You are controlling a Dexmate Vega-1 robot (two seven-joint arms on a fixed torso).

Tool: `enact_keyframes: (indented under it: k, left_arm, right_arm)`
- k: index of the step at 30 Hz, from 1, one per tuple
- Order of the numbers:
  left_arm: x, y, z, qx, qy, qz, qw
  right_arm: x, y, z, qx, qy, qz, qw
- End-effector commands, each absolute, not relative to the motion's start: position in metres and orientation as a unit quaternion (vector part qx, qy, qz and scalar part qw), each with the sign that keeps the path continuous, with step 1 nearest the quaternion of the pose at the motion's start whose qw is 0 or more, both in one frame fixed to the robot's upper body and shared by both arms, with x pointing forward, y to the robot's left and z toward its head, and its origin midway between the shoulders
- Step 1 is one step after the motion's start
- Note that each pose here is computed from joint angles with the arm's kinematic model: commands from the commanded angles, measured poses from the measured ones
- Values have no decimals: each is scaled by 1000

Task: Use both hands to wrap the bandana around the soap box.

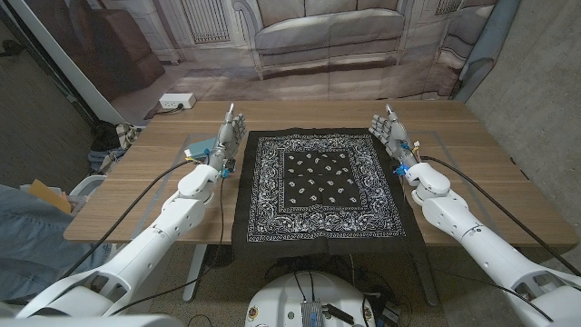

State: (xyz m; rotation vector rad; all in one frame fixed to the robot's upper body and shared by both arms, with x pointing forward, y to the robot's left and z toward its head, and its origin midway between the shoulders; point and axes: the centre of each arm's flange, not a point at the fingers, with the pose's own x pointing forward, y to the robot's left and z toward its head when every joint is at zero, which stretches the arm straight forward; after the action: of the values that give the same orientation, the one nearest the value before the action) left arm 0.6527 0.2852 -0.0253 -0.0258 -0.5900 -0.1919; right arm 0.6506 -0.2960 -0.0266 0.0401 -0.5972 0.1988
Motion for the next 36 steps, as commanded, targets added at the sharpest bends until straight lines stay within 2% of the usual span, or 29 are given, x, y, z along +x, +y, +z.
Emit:
enact_keyframes:
  k: [1, 16, 36]
  left_arm:
    - [643, 277, -21, 2, -295, -85, 952]
    - [628, 264, -8, 89, -309, -40, 946]
    - [623, 306, 9, 204, -283, 0, 937]
  right_arm:
    - [650, -301, -27, 26, -299, 95, 949]
    - [637, -313, -37, 34, -313, 85, 945]
    - [628, -313, -39, 34, -307, 86, 947]
